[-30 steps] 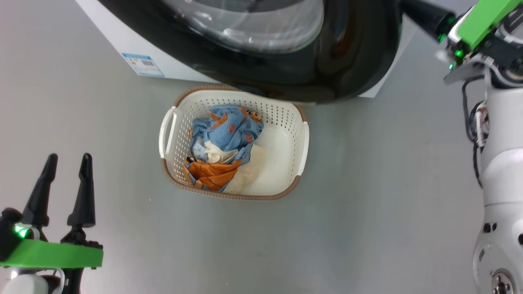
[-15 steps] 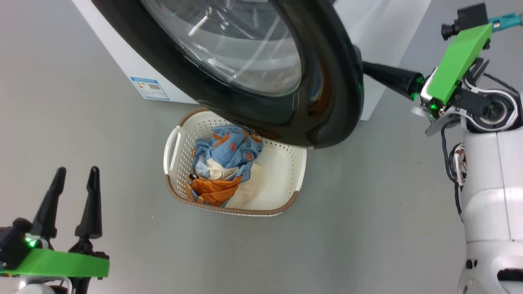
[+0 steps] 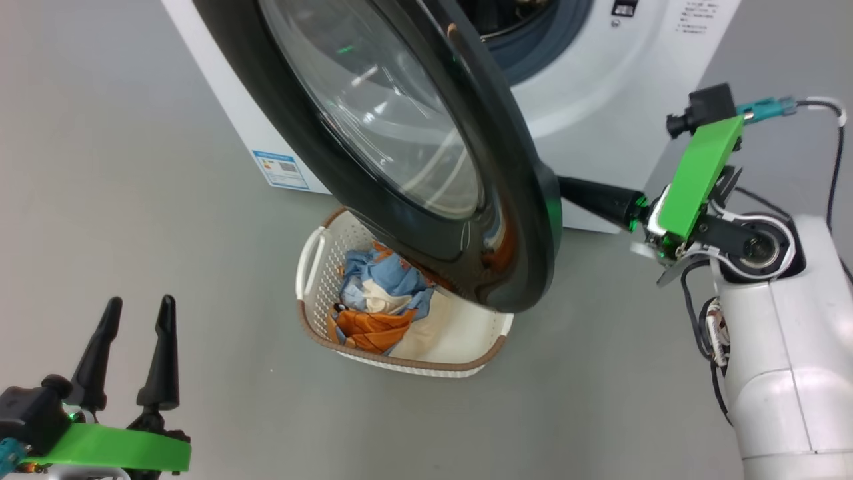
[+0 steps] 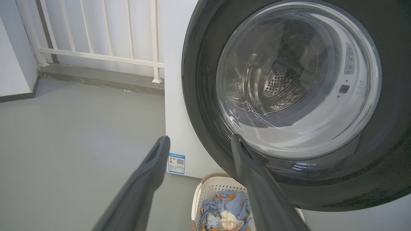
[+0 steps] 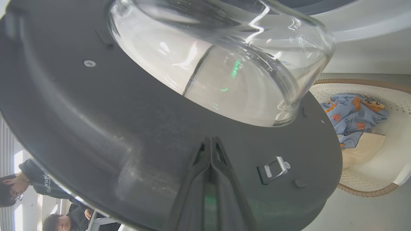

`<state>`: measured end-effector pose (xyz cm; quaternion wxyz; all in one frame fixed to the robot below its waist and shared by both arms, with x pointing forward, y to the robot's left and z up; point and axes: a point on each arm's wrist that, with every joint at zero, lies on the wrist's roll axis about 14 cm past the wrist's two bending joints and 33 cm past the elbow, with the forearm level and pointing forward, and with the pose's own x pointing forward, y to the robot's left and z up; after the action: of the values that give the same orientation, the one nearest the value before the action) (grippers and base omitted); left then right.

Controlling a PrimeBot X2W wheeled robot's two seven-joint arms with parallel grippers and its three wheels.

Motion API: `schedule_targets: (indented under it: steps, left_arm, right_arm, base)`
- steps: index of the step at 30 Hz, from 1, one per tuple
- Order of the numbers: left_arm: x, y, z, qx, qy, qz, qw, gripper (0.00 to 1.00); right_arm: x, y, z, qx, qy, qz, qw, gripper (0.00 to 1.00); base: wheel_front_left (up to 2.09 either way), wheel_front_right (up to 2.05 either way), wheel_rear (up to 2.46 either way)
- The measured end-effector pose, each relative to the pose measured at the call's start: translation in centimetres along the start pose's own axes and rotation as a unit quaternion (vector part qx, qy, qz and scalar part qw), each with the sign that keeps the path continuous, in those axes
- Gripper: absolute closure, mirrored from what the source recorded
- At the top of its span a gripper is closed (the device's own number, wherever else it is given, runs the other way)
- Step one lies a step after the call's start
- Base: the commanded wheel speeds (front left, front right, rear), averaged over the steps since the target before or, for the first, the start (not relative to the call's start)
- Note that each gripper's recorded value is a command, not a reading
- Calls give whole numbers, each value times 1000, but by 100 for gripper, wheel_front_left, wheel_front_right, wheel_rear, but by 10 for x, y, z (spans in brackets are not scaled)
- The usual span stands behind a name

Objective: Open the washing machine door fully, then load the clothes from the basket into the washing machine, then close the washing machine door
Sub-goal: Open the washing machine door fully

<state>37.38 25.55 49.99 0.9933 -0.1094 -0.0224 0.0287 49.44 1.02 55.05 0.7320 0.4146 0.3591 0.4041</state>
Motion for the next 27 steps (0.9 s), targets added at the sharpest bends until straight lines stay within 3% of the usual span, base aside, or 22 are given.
schedule_targets:
  steps: [27]
  left_arm:
    - [-61,39,27,14,-34,73,997,0]
  right_arm:
    - [36,51,-85,2,108,73,991,100]
  base:
    - [0,0,0]
